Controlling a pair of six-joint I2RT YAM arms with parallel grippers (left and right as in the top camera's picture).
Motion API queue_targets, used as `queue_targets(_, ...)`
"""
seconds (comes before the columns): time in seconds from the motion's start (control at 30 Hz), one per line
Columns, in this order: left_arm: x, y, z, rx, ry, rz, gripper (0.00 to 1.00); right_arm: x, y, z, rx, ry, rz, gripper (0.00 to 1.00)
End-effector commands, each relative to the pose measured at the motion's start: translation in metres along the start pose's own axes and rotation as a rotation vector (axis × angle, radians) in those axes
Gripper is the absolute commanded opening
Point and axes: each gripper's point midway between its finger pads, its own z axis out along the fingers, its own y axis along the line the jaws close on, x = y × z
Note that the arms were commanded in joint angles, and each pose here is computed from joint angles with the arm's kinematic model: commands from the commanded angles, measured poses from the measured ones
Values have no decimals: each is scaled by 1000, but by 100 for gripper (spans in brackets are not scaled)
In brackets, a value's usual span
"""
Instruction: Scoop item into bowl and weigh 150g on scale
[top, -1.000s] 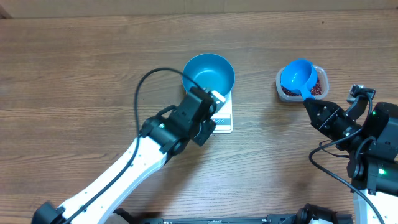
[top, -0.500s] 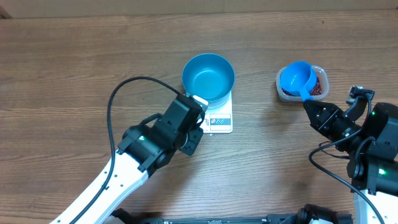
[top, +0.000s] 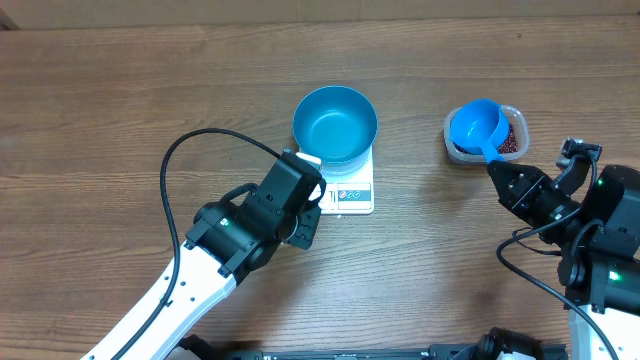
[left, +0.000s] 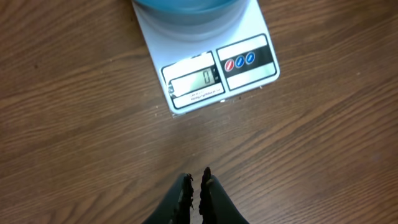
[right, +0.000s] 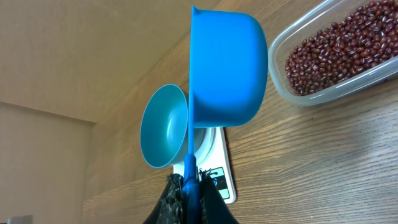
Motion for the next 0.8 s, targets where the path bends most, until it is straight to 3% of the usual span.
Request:
queue_targets(0.0, -27, 4, -20, -22, -97, -31, 11, -10, 13, -9, -24, -34, -36, 4)
queue_targets(0.13, -33, 15, -24, -88, -124, -26, 17, -10, 13, -9, -24, -34, -36, 4)
queue_targets(0.23, -33, 15, -24, -87, -124, -23, 32, -10, 13, -9, -23, -34, -37, 4)
queue_targets(0.27, -33, 15, -24, -87, -126, -24, 44, -10, 13, -9, -24, -34, -37, 4)
queue_targets(0.3, -34, 15, -24, -86, -129, -24, 83, -10, 13, -9, -24, -34, -37, 4)
queue_targets(0.33, -35, 14, -24, -85, -132, -24, 100, -10, 13, -9, -24, -34, -36, 4)
queue_targets(0.77, -35, 14, -24, -84, -131, -25, 100, -9, 13, -9, -21, -30, -32, 4)
